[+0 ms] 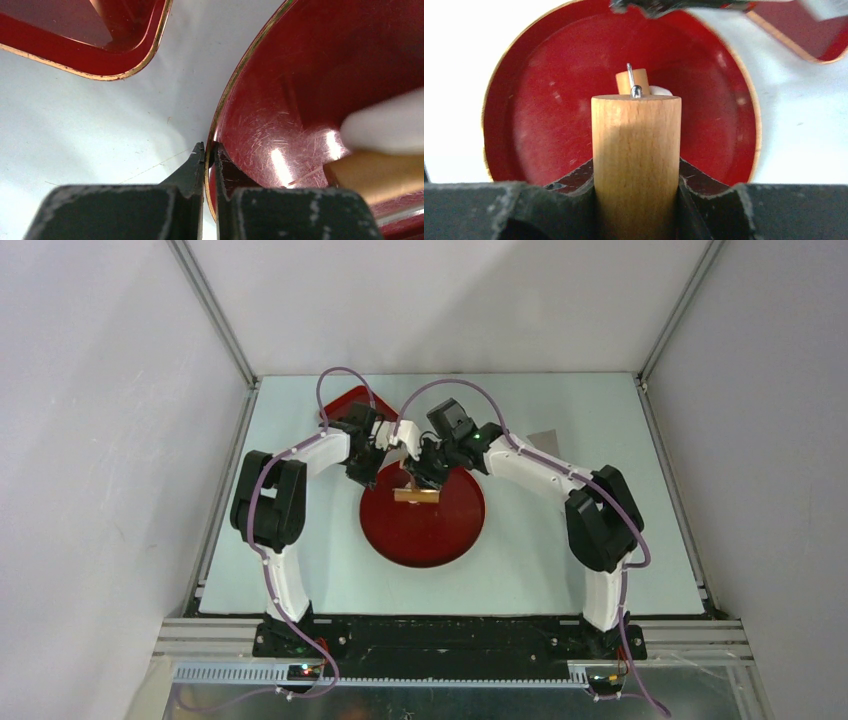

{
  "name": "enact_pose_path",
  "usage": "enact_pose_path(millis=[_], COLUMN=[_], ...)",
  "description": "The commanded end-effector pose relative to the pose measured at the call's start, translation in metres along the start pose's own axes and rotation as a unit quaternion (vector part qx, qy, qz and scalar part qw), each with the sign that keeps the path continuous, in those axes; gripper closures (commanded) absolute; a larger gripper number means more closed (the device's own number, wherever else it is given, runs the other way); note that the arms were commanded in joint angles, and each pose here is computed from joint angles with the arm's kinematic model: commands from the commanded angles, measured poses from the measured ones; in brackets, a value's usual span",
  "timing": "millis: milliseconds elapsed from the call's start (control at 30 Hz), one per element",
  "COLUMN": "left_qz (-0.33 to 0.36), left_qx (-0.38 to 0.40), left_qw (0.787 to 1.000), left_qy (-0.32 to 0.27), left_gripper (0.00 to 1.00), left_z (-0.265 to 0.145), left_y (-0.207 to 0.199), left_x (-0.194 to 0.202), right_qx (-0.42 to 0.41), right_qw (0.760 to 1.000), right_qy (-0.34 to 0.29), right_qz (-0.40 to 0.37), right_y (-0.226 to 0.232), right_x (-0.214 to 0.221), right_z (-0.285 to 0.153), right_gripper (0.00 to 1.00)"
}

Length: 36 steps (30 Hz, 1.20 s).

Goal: Roll out the dumpling wrappers from the dough
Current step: Flatten out the dough on the work surface.

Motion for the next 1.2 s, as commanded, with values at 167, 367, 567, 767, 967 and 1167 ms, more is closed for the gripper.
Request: enact_pose_path(millis=[167,367,567,767,967,1167], left_qz=[0.007,0.005,0.005,0.005,0.005,0.005], left_qx=[-0.003,-0.003,-0.005,-0.005,-0.004,-0.002], left_qw=[1.000,1.000,1.000,1.000,1.000,1.000], left_qy=[0.007,0.008,0.008,0.009,0.010,0.010], left_gripper=[1.00,1.00,1.00,1.00,1.00,1.00], left_z=[0.007,0.007,0.007,0.008,0.008,0.008], left_y=[0.003,0.004,0.004,0.004,0.004,0.004], left_x=[-0.001,-0.001,-0.001,-0.001,0.000,0.000], right_qx=[-0.082,-0.062,-0.041,-0.019,-0.029,-0.021], right_qw=[0.995,0.998,0.998,0.999,0.999,0.999], right_qy=[0.047,-0.019,-0.037,-0.039,-0.021,0.016], right_qz=[0.038,0.021,0.017,0.029,0.036,0.039], right_y=[0.061,0.068,0.064,0.046,0.038,0.030], right_x=[0.000,-0.032,-0.038,-0.033,-0.025,-0.006], right_z=[-0.060,-0.108,-0.112,-0.077,-0.043,-0.013], right_gripper=[1.00,1.00,1.00,1.00,1.00,1.00])
Point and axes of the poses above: each gripper's point midway between its finger pads, its own z axis out along the fingers, its own y axis along the line the jaws close on, x = y × z, the point moved 8 cm from there along -z, back along the fingers, and after that the axes turned 2 degrees about z, right-handed, at the moved point
